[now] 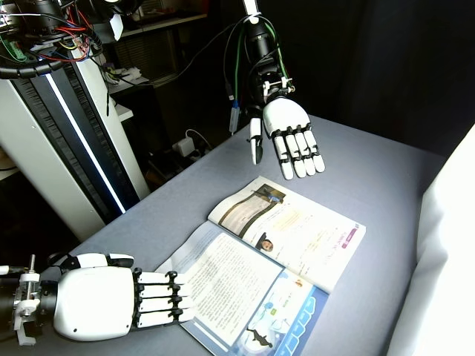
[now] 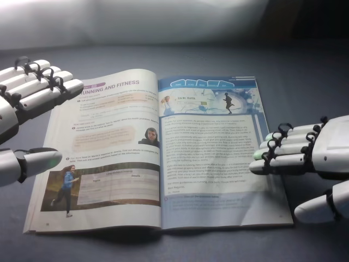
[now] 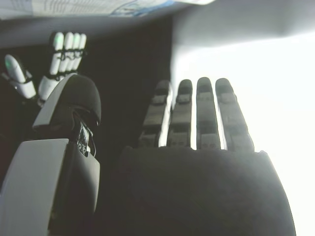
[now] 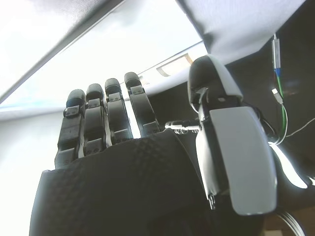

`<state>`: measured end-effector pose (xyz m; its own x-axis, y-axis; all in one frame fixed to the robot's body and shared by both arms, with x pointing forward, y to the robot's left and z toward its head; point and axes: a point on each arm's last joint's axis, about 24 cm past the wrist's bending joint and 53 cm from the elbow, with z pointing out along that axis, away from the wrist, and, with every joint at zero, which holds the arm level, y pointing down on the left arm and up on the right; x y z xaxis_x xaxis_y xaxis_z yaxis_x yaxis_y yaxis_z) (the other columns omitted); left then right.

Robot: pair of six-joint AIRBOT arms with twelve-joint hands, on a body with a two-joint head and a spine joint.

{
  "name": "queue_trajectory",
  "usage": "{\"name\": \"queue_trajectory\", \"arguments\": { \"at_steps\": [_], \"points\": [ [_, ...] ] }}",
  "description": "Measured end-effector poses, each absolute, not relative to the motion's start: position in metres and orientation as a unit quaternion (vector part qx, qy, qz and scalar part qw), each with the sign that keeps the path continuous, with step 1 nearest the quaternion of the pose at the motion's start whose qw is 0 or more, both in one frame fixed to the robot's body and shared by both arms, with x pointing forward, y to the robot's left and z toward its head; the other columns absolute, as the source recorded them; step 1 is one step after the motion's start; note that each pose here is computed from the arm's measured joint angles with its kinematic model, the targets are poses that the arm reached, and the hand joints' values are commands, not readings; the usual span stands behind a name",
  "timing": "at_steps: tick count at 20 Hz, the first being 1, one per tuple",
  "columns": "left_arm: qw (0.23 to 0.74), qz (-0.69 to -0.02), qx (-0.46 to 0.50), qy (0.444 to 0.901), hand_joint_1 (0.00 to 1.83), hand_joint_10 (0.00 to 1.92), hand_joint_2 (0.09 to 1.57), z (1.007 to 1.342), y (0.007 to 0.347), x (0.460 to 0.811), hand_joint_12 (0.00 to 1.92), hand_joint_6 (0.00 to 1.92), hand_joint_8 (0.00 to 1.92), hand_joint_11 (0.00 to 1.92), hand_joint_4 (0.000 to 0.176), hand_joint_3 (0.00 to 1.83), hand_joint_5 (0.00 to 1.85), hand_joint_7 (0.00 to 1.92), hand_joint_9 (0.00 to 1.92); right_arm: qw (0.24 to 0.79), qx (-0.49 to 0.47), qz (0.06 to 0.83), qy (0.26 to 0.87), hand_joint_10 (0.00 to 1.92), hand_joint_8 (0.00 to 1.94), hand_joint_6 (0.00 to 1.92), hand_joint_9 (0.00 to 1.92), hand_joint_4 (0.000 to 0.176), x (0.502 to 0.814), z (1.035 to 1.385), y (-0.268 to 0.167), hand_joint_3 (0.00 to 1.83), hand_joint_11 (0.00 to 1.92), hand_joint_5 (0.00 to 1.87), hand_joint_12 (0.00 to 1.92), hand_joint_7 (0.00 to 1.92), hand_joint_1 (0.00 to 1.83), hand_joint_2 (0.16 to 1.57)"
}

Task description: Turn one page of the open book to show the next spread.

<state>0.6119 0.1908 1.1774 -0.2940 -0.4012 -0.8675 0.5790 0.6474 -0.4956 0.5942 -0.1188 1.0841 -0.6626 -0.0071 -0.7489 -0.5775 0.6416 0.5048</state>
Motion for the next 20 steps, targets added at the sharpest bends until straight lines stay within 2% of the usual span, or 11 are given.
{"name": "queue_trajectory", "arguments": {
  "at_steps": [2,4,6,7,10,11,13,17,18,20],
  "points": [
    [0.59,-0.416,0.069,0.689,0.18,0.0,1.39,1.177,0.189,0.611,0.0,0.0,0.0,0.0,0.005,0.0,0.0,0.0,0.0,0.359,-0.175,0.385,0.832,0.0,0.0,0.0,0.0,0.0,0.594,1.077,-0.116,0.0,0.0,0.02,0.0,0.0,0.0,1.26],
    [0.59,-0.416,0.068,0.689,0.2,0.0,1.39,1.177,0.19,0.611,0.0,0.0,0.0,0.0,0.001,0.0,0.0,0.0,0.0,0.352,-0.179,0.385,0.834,0.0,0.0,0.0,0.0,0.0,0.592,1.071,-0.113,0.0,0.0,0.01,0.0,0.0,0.0,1.25],
    [0.591,-0.417,0.068,0.687,0.19,0.0,1.38,1.178,0.19,0.611,0.0,0.0,0.0,0.0,0.012,0.0,0.0,0.0,0.0,0.346,-0.182,0.386,0.836,0.0,0.0,0.0,0.0,0.0,0.591,1.066,-0.109,0.0,0.0,0.0,0.0,0.0,0.0,1.25],
    [0.592,-0.417,0.068,0.686,0.2,0.0,1.39,1.179,0.19,0.611,0.0,0.0,0.0,0.0,0.007,0.0,0.0,0.0,0.0,0.344,-0.184,0.386,0.836,0.0,0.0,0.0,0.0,0.0,0.591,1.064,-0.107,0.0,0.0,0.0,0.0,0.0,0.0,1.25],
    [0.592,-0.418,0.068,0.686,0.21,0.0,1.38,1.179,0.191,0.61,0.0,0.0,0.0,0.0,0.011,0.0,0.0,0.0,0.0,0.341,-0.184,0.393,0.834,0.0,0.0,0.0,0.0,0.0,0.593,1.061,-0.102,0.0,0.0,0.0,0.0,0.0,0.0,1.24],
    [0.592,-0.415,0.069,0.688,0.18,0.0,1.38,1.178,0.191,0.61,0.0,0.0,0.0,0.0,0.019,0.0,0.0,0.0,0.0,0.339,-0.185,0.396,0.833,0.0,0.0,0.0,0.0,0.0,0.593,1.06,-0.099,0.0,0.0,0.0,0.0,0.0,0.0,1.24],
    [0.594,-0.416,0.068,0.685,0.12,0.0,1.39,1.18,0.191,0.609,0.0,0.0,0.0,0.0,0.021,0.0,0.0,0.0,0.0,0.337,-0.185,0.403,0.831,0.0,0.0,0.0,0.0,0.0,0.594,1.059,-0.094,0.0,0.0,0.0,0.0,0.0,0.0,1.23],
    [0.595,-0.412,0.059,0.688,0.13,0.0,1.4,1.178,0.198,0.608,0.0,0.0,0.0,0.0,0.006,0.0,0.0,0.0,0.0,0.339,-0.184,0.427,0.818,0.0,0.0,0.0,0.0,0.0,0.601,1.059,-0.075,0.0,0.0,0.0,0.0,0.0,0.0,1.24],
    [0.593,-0.412,0.056,0.689,0.15,0.0,1.4,1.176,0.198,0.608,0.0,0.0,0.0,0.0,0.01,0.0,0.0,0.0,0.0,0.343,-0.182,0.433,0.813,0.0,0.0,0.0,0.0,0.0,0.604,1.06,-0.068,0.0,0.0,0.0,0.0,0.0,0.0,1.24],
    [0.592,-0.411,0.056,0.691,0.12,0.0,1.42,1.175,0.199,0.607,0.0,0.0,0.0,0.0,0.003,0.01,0.0,0.0,0.0,0.35,-0.181,0.449,0.802,0.0,0.0,0.0,0.0,0.0,0.608,1.064,-0.054,0.0,0.0,0.0,0.0,0.0,0.0,1.25]
  ]
}}
